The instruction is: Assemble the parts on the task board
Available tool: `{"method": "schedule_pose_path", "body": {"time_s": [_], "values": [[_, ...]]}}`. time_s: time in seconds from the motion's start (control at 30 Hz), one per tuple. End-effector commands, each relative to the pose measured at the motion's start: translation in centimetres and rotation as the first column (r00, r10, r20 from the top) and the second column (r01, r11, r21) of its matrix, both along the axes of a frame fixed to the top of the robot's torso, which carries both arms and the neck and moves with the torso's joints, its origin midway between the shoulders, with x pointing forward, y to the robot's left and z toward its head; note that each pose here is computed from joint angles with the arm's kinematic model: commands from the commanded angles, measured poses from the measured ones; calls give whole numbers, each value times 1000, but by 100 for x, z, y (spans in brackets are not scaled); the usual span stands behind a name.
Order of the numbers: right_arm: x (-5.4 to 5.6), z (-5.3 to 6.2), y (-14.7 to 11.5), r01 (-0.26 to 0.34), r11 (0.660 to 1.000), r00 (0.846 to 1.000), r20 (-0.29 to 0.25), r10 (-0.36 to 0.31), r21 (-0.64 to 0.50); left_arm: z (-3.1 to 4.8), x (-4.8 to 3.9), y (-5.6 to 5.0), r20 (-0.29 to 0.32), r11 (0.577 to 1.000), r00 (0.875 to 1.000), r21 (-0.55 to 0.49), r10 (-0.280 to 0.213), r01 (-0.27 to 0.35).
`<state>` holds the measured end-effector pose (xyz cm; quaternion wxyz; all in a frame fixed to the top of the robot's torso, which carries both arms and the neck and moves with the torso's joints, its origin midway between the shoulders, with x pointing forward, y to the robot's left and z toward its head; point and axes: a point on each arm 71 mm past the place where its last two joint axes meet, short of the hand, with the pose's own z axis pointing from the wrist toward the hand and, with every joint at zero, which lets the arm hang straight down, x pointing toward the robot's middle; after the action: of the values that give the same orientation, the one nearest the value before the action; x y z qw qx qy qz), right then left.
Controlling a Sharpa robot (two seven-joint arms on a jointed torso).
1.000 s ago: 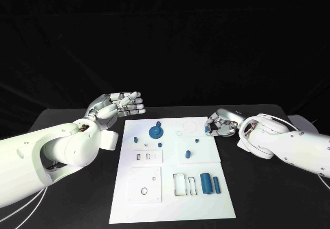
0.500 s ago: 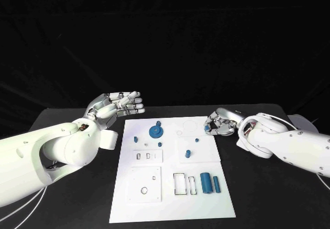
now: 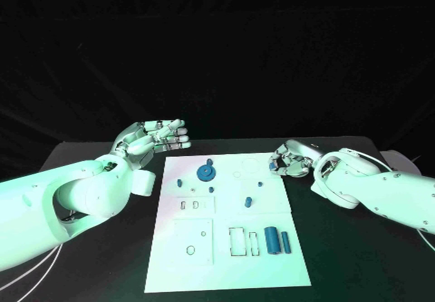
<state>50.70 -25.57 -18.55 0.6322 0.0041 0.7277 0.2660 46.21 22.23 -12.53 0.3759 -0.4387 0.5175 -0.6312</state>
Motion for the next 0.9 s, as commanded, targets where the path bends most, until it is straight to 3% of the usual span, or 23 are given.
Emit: {"method": "schedule_pose_path", "body": {"time_s": [0.03, 0.3, 0.47, 0.7, 0.9], "values": [[-46, 52, 62, 2, 1000, 999, 32, -2, 7, 9, -2, -20, 5, 1000, 1000, -9, -20, 20], [-293, 235, 518, -58, 998, 996, 64, 56, 17, -1, 14, -31, 1, 1000, 1000, -9, -22, 22], [-413, 288, 880, -111, 994, 991, 72, 109, 16, -13, 34, -49, -1, 1000, 1000, -8, -24, 24], [-526, 256, 1374, -191, 982, 980, 63, 190, 5, -38, 76, -72, -6, 1000, 1000, -6, -25, 25], [-588, 147, 1682, -233, 972, 971, 54, 234, -19, -53, 107, -90, -8, 1000, 1000, -5, -25, 25]]}}
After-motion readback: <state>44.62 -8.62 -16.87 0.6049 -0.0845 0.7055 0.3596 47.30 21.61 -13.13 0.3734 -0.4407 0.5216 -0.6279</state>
